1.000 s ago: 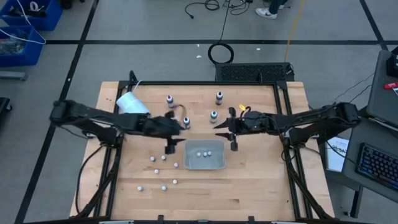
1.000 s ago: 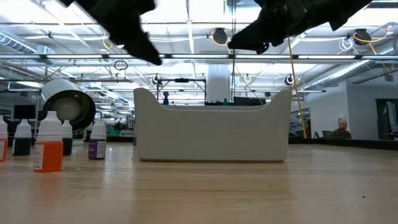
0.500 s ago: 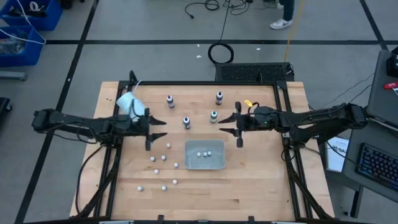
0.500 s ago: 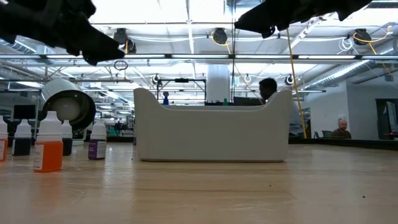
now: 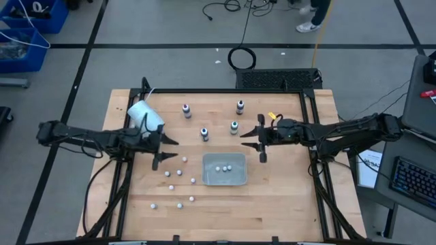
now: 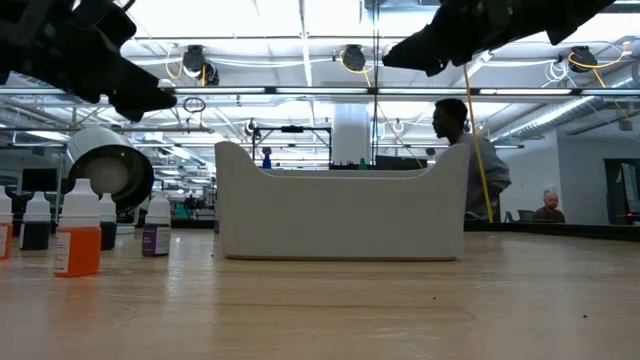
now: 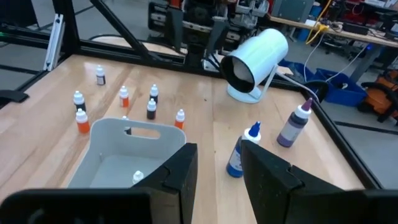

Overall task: Pick & Place food coloring
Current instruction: Put the orange food coloring bottle into the bin

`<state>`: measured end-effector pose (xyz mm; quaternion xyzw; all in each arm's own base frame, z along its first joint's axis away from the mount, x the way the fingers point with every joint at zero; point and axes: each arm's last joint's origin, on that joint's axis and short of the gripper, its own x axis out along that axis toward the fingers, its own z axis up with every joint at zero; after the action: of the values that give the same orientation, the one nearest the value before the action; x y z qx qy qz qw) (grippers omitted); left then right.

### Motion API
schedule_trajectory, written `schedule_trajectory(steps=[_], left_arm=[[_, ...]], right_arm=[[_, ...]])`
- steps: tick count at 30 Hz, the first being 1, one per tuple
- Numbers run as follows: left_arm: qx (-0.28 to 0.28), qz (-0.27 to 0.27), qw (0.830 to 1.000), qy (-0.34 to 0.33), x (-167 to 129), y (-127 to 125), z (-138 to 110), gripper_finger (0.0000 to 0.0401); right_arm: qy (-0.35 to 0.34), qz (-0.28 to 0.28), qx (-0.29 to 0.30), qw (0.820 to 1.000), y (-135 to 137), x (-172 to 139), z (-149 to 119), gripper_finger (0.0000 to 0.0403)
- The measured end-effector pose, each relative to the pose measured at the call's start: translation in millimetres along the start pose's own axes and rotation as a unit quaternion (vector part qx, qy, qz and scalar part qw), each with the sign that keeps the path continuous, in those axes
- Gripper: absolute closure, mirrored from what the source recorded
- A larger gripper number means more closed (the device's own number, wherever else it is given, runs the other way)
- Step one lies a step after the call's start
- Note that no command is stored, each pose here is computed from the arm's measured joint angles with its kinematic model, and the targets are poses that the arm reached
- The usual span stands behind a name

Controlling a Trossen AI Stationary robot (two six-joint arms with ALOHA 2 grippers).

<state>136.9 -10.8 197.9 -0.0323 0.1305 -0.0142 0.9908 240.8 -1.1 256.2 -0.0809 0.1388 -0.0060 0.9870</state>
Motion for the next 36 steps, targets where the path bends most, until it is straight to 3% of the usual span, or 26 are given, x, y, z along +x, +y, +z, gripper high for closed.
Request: schedule_trajectory(steps=[7,23,27,30,33,36], left_arm=[[-0.024,0.07,0.989,0.127,14.5,-3.3,2.9,0.0176],[-0.008,0.056,0.954,0.294,75.1,-20.2,-5.1,0.0176],[-0.005,0.056,0.951,0.304,77.5,-21.3,-4.9,0.0176],[-0.006,0.06,0.947,0.316,75.9,-20.6,-7.0,0.0176],[-0.016,0.087,0.937,0.339,72.3,-17.8,-11.2,0.0176],[-0.035,0.119,0.931,0.344,70.9,-13.3,-12.5,0.0176]], right_arm=[[0.001,-0.025,0.006,1.0,-1.5,-0.1,0.1,0.0289],[0.028,-0.02,-0.008,0.999,-1.4,-11.2,-2.7,0.0289],[-0.008,-0.027,-0.004,1.0,-0.3,-30.0,-14.0,0.0289],[-0.035,-0.077,0.009,0.996,-0.6,-45.2,-31.0,0.0289],[-0.061,-0.123,0.02,0.99,-0.6,-56.7,-49.5,0.0289],[-0.113,-0.13,0.026,0.985,1.1,-64.9,-60.8,0.0289]])
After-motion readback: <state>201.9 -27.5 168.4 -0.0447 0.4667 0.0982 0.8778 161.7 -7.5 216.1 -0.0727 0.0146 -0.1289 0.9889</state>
